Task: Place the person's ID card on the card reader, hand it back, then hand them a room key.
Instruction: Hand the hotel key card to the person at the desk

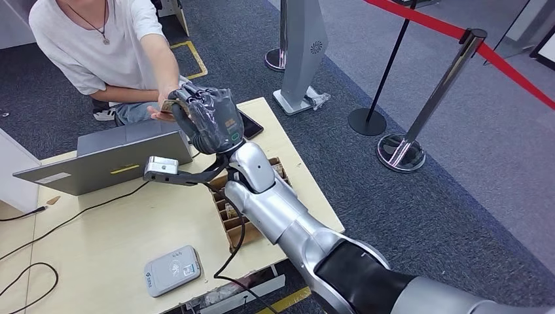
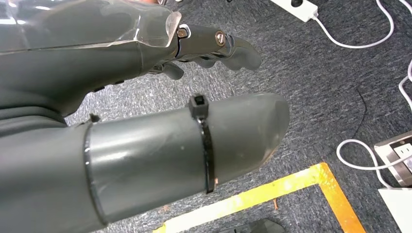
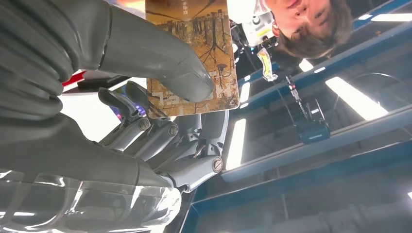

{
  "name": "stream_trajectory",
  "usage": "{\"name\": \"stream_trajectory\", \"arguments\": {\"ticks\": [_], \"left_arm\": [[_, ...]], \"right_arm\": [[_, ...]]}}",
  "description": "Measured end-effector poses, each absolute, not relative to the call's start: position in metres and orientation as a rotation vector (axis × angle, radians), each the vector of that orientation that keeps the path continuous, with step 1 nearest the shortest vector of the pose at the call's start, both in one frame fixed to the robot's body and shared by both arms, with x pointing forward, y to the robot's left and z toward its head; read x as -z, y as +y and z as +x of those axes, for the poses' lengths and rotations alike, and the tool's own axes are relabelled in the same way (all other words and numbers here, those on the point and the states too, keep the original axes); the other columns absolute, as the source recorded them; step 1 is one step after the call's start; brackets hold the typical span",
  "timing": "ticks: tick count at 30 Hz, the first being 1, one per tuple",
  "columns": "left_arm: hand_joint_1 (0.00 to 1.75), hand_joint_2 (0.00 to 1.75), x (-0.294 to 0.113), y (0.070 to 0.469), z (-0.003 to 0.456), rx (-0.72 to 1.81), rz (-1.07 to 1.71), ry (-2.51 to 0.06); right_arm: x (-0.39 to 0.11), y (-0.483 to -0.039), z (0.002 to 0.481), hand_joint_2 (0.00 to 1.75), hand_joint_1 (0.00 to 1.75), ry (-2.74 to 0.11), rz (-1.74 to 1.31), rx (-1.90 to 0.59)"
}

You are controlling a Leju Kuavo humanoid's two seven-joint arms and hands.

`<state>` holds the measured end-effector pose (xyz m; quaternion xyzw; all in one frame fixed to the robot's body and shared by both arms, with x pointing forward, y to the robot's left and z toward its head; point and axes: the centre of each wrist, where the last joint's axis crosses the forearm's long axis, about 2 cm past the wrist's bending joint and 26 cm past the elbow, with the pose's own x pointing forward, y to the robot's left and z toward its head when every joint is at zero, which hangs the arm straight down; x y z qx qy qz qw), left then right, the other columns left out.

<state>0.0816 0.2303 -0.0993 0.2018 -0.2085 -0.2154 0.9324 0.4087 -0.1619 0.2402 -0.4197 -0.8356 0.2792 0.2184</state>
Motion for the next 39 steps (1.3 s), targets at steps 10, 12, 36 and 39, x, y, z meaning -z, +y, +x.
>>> {"name": "stream_trajectory", "arguments": {"ticks": [10, 12, 36, 39], "left_arm": [[0.0, 0.0, 0.099, 0.232, 0.082, 0.46, 0.416, -0.43], [0.0, 0.0, 0.099, 0.232, 0.082, 0.462, 0.416, -0.432], [0.0, 0.0, 0.099, 0.231, 0.078, 0.428, 0.456, -0.453], [0.0, 0.0, 0.1, 0.229, 0.075, 0.423, 0.456, -0.453]], "right_arm": [[-0.237, -0.163, 0.408, 1.75, 0.46, -2.267, -1.204, -0.773], [-0.236, -0.164, 0.408, 1.31, 0.0, -2.256, -1.2, -0.767], [-0.211, -0.162, 0.397, 0.0, 0.0, -2.157, -1.038, -0.755], [-0.203, -0.164, 0.388, 0.0, 0.0, -2.142, -0.981, -0.821]]}}
